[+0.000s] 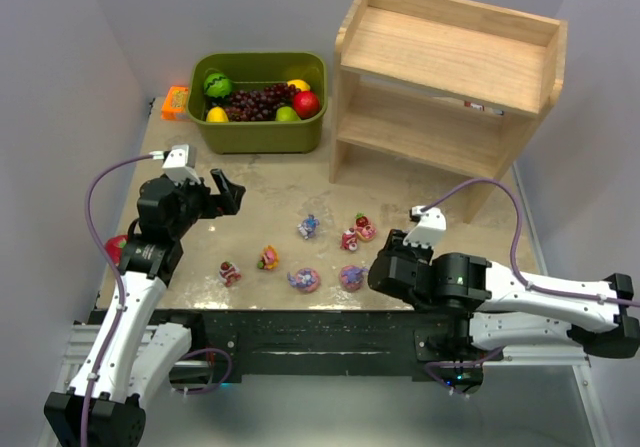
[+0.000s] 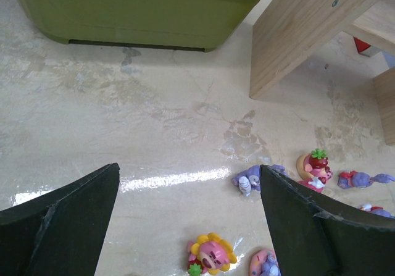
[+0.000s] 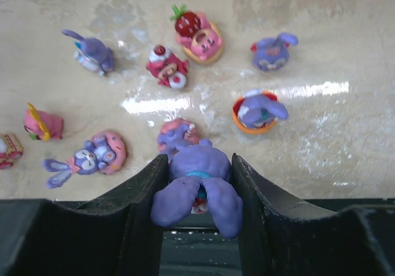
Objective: Place and organize the plastic toys onto the shelf
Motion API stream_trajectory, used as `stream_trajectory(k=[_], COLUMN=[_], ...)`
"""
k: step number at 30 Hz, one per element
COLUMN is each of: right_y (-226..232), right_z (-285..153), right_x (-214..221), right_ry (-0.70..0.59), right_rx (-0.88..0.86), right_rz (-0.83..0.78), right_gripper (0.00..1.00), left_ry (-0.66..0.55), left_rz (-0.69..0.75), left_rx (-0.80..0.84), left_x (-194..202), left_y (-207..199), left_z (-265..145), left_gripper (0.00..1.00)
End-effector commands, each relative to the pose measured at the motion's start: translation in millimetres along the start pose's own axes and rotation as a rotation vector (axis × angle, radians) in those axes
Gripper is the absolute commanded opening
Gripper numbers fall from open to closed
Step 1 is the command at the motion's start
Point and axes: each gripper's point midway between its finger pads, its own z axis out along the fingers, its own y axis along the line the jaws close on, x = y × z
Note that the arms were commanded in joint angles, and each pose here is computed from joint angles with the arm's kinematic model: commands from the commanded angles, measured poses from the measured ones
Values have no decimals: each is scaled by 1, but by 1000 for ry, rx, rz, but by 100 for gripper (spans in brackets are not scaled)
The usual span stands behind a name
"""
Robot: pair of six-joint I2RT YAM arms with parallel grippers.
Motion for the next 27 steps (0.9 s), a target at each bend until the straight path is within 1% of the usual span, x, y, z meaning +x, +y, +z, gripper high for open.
stream_trajectory(k=[1, 2, 4, 5, 6, 7, 9, 10, 11, 12, 16, 18, 19, 22, 27], right_y=[6, 9, 17, 18, 31, 33, 41, 42, 42, 49, 62, 71, 71, 79, 92], right_z=[-6, -6, -2, 3, 6, 9, 15, 17, 19, 25, 42, 57, 61, 80, 96], right_x=[-46, -56, -70, -81, -92, -98, -124, -132, -148, -156, -197, -205, -214, -226, -247], right_ry=[-135, -151, -173, -189, -214, -214, -260, -270, -289, -303, -351, -352, -364, -375, -413], right_rx=[50, 63, 62, 77, 42, 38, 41, 46, 58, 53, 55, 53, 62, 50, 36], right_rz=[-117, -108, -140, -130, -93, -143, -102, -138, -119, -145, -130, -152, -141, -137, -127], right_gripper=[0, 0, 0, 0, 0, 0, 0, 0, 0, 0, 0, 0, 0, 0, 0], left_ry=[-23, -23, -19, -17, -15, -15, -14, -16, -15, -15, -11, -14, -17, -17, -9], left_rz=[14, 12, 14, 13, 13, 13, 13, 13, 13, 14, 13, 14, 14, 14, 13], left_rx=[0, 0, 6, 7, 10, 8, 8, 6, 5, 5, 2, 2, -1, -1, -2], left_x=[-2, -2, -2, -2, -1, -1, -1, -2, -1, -1, 0, 0, -1, -1, 2], left_y=[2, 2, 1, 1, 0, 0, 1, 1, 1, 1, 2, 2, 2, 2, 3], left_z=[-2, -2, -2, -2, -2, -2, -2, -2, -2, -1, -1, -2, -2, -2, -2], left_gripper=[99, 100, 100, 100, 99, 99, 99, 99, 100, 99, 100, 100, 99, 99, 99])
